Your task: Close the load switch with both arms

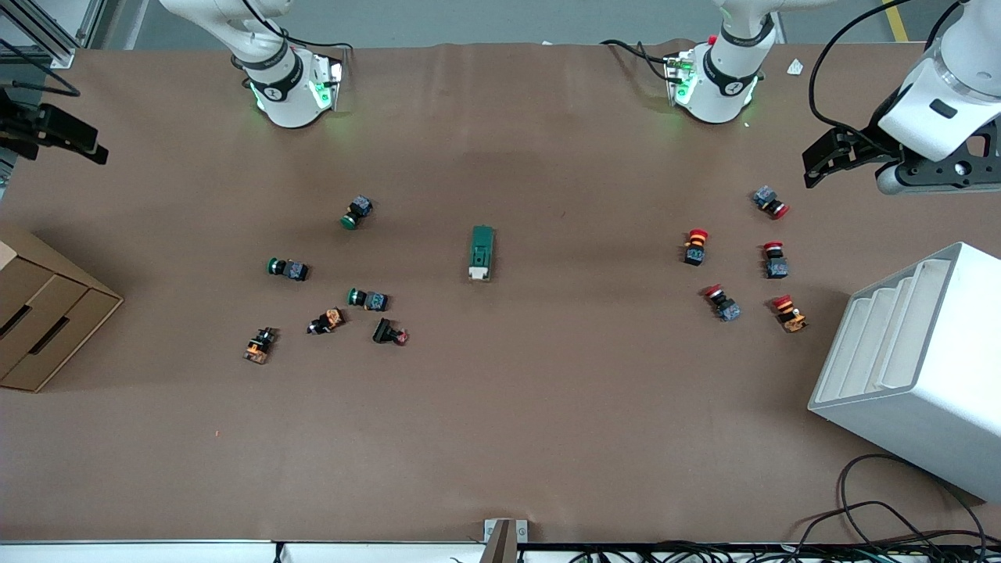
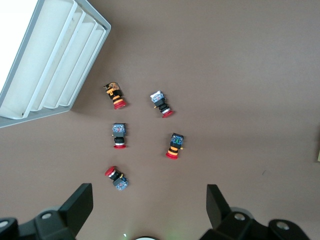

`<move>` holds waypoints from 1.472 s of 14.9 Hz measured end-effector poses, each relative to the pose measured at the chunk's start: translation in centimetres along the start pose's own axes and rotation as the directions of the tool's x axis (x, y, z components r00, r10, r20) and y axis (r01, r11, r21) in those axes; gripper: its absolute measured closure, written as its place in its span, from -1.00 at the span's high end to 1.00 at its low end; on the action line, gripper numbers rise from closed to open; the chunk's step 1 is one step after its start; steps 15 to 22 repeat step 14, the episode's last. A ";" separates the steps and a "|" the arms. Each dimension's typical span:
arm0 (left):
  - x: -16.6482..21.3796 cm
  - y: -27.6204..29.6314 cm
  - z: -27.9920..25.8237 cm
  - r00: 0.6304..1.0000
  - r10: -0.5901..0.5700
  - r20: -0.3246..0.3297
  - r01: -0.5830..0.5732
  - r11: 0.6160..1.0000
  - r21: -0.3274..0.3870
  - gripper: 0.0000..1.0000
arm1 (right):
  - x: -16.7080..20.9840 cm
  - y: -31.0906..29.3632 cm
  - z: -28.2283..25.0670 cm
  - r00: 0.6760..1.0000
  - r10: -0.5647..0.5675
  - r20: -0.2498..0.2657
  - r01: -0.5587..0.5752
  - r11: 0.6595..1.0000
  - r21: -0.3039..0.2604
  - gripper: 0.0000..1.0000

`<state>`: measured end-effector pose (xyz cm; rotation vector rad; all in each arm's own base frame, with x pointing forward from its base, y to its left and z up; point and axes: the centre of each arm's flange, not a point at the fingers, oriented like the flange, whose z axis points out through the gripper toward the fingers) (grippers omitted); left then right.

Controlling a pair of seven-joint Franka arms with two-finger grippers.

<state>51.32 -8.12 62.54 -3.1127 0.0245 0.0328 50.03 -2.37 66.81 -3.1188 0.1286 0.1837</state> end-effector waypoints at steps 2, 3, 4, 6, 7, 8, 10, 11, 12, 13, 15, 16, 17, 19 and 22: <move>0.0 0.0 -0.1 1.000 0.011 -0.002 -0.011 1.000 0.000 1.00 | -0.1 -0.4 0.0 1.000 -0.008 -0.010 0.008 1.000 -0.001 1.00; 0.0 0.0 -0.3 1.000 0.013 -0.007 -0.013 1.000 -0.001 1.00 | 0.0 -0.6 0.0 1.000 -0.011 -0.016 0.011 1.000 -0.001 1.00; 0.0 0.0 -0.4 1.000 0.013 -0.011 -0.013 1.000 -0.001 1.00 | 0.1 -0.6 0.0 1.000 -0.012 -0.023 0.012 1.000 -0.001 1.00; 0.1 0.0 -0.8 1.000 0.014 -0.020 -0.014 1.000 -0.003 1.00 | 0.1 -0.6 0.0 0.999 -0.012 -0.030 0.012 1.000 -0.001 1.00; 0.1 0.0 -1.0 1.000 0.014 -0.025 -0.014 1.000 -0.003 1.00 | 0.2 -0.6 -0.1 0.999 -0.011 -0.033 0.011 1.000 0.000 1.00; 0.2 0.0 -1.2 0.999 0.014 -0.029 -0.014 1.000 -0.004 1.00 | 0.2 -0.6 -0.1 0.999 -0.011 -0.037 0.011 1.000 0.000 1.00; 0.3 0.0 -1.3 0.999 0.014 -0.032 -0.014 1.000 -0.005 1.00 | 0.3 -0.6 -0.1 0.999 -0.011 -0.043 0.011 1.000 0.000 1.00; 0.3 0.1 -1.3 0.999 0.015 -0.031 -0.015 1.000 -0.005 1.00 | 0.3 -0.6 -0.2 0.999 -0.011 -0.044 0.011 1.000 0.000 1.00; 0.3 0.1 -1.3 0.999 0.015 -0.031 -0.015 1.000 -0.005 1.00 | 0.3 -0.6 -0.2 0.999 -0.011 -0.044 0.011 1.000 0.000 1.00; 0.3 0.1 -1.2 0.999 0.015 -0.031 -0.015 1.000 -0.005 1.00 | 0.3 -0.6 -0.2 0.999 -0.011 -0.044 0.011 1.000 0.000 1.00; 0.3 0.1 -1.2 0.999 0.015 -0.030 -0.015 1.000 -0.005 1.00 | 0.3 -0.6 -0.2 0.999 -0.012 -0.044 0.012 1.000 0.000 1.00; 0.3 0.1 -1.2 0.999 0.015 -0.030 -0.015 1.000 -0.005 1.00 | 0.3 -0.6 -0.2 0.999 -0.012 -0.044 0.012 1.000 0.000 1.00; 0.3 0.1 -1.2 0.999 0.015 -0.030 -0.015 1.000 -0.005 1.00 | 0.3 -0.6 -0.2 0.999 -0.012 -0.044 0.012 1.000 0.000 1.00; 0.3 0.1 -1.2 0.999 0.015 -0.030 -0.015 1.000 -0.005 1.00 | 0.3 -0.6 -0.2 0.999 -0.012 -0.044 0.012 1.000 0.000 1.00; 0.3 0.1 -1.2 0.999 0.015 -0.030 -0.015 1.000 -0.005 1.00 | 0.3 -0.6 -0.2 0.999 -0.012 -0.044 0.012 1.000 0.000 1.00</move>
